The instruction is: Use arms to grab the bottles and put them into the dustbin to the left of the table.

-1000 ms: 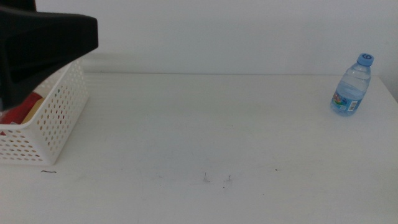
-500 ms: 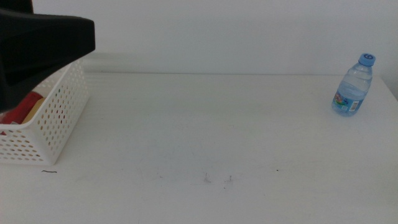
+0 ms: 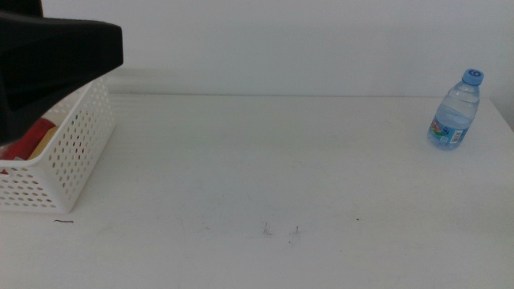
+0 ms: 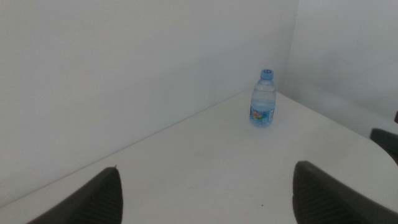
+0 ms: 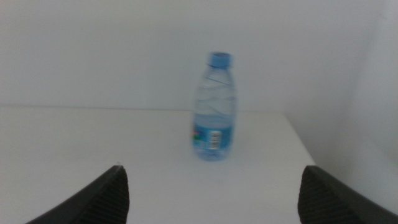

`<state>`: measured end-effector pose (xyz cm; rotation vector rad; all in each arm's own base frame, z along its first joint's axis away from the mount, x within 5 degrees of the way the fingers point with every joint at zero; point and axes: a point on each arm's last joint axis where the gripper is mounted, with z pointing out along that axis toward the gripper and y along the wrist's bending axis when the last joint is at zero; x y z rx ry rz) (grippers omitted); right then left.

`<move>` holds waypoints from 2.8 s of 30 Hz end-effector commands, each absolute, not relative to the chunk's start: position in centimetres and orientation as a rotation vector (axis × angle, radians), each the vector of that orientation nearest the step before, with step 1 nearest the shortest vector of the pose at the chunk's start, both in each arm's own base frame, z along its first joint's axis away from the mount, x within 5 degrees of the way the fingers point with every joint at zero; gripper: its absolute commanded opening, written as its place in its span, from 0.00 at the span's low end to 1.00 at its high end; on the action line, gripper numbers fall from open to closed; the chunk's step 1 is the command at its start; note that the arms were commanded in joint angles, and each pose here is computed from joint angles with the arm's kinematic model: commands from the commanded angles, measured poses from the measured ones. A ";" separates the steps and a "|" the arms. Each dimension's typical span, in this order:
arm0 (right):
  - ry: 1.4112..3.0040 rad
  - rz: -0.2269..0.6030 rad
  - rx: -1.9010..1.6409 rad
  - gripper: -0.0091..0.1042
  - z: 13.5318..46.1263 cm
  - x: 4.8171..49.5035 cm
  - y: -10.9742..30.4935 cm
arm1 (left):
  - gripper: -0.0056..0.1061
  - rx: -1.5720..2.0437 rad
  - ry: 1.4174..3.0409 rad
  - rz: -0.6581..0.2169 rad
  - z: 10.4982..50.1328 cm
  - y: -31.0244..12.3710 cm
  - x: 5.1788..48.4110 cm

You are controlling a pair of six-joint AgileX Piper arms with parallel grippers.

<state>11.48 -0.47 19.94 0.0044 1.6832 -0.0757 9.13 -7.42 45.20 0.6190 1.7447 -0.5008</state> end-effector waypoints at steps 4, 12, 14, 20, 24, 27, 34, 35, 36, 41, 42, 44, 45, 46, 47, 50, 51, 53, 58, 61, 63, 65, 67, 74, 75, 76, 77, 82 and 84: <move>1.674 -0.090 0.221 0.90 18.8 13.7 -1.7 | 0.89 0.605 1.739 -0.507 45.4 -7.3 9.1; 1.757 -0.094 0.170 0.90 16.5 15.7 -1.4 | 0.89 0.605 1.739 -0.507 45.4 -7.3 9.1; 1.755 -0.084 0.125 0.90 16.6 16.9 -1.2 | 0.89 0.605 1.739 -0.507 45.4 -7.3 9.1; 1.767 -0.084 0.106 0.90 16.1 21.4 -1.1 | 0.89 0.605 1.739 -0.507 45.4 -7.3 9.1; 1.768 -0.099 0.092 0.90 15.7 25.1 -1.1 | 0.89 0.605 1.739 -0.507 45.4 -7.3 9.1; 1.770 -0.106 0.082 0.90 15.1 27.8 -1.1 | 0.89 0.605 1.739 -0.507 45.4 -7.3 9.1; 1.755 -0.186 0.053 0.90 13.5 33.3 -1.4 | 0.89 0.605 1.739 -0.507 45.4 -7.3 9.1; 1.755 -0.204 0.056 0.90 13.2 33.9 -1.5 | 0.89 0.605 1.739 -0.507 45.4 -7.3 9.1; 1.756 -0.213 0.066 0.90 12.9 34.5 -1.6 | 0.89 0.605 1.739 -0.507 45.4 -7.3 9.1; 1.779 -0.208 0.078 0.90 11.3 37.2 -1.7 | 0.89 0.605 1.739 -0.507 45.4 -7.3 9.1; 1.789 -0.204 0.079 0.90 11.0 37.8 -1.7 | 0.89 0.605 1.739 -0.507 45.4 -7.3 9.1; 1.804 -0.198 0.078 0.90 10.6 38.9 -1.6 | 0.89 0.605 1.739 -0.507 45.4 -7.3 9.1; 1.809 -0.195 0.078 0.90 10.4 39.4 -1.6 | 0.89 0.605 1.739 -0.507 45.4 -7.3 9.1; 1.808 -0.194 0.078 0.90 10.3 39.8 -1.6 | 0.89 0.605 1.739 -0.507 45.4 -7.3 9.1; 1.803 -0.194 0.079 0.90 10.2 40.2 -1.6 | 0.89 0.605 1.739 -0.507 45.4 -7.3 9.1; 1.789 -0.196 0.076 0.90 9.9 41.2 -1.6 | 0.89 0.605 1.739 -0.507 45.4 -7.3 9.1; 1.782 -0.207 0.063 0.90 9.9 41.5 -1.6 | 0.89 0.605 1.739 -0.507 45.4 -7.3 9.1; 1.780 -0.224 0.050 0.90 9.9 42.1 -1.6 | 0.89 0.605 1.739 -0.507 45.4 -7.3 9.1; 1.812 -0.215 0.069 0.85 9.8 43.2 -1.8 | 0.89 0.605 1.739 -0.507 45.4 -7.3 9.1; 1.834 -0.243 0.018 0.38 9.8 43.4 -1.6 | 0.89 0.605 1.739 -0.507 45.4 -7.3 9.1; 1.856 -0.230 -0.004 0.08 10.3 43.3 -0.7 | 0.89 0.605 1.739 -0.507 45.4 -7.3 9.1; 1.888 -0.196 -0.060 0.08 11.4 43.1 1.2 | 0.89 0.605 1.739 -0.507 45.4 -7.3 9.1; 1.874 -0.138 -0.140 0.06 13.3 42.8 4.2 | 0.89 0.605 1.739 -0.507 45.4 -7.3 9.1; 1.731 0.116 -0.512 0.06 17.7 40.5 18.7 | 0.89 0.605 1.739 -0.507 45.4 -7.3 9.1; 1.713 0.143 -0.556 0.06 17.4 40.3 20.5 | 0.89 0.605 1.739 -0.507 45.4 -7.3 9.1; 1.704 0.162 -0.576 0.06 17.2 40.2 21.6 | 0.89 0.605 1.739 -0.507 45.4 -7.3 9.1; 1.697 0.183 -0.589 0.06 16.9 40.2 22.9 | 0.89 0.605 1.739 -0.507 45.4 -7.3 9.1; 1.703 0.249 -0.592 0.06 14.8 41.0 26.0 | 0.89 0.605 1.739 -0.507 45.4 -7.3 9.1; 1.701 0.249 -0.604 0.06 13.9 41.4 26.5 | 0.89 0.605 1.739 -0.507 45.4 -7.3 9.1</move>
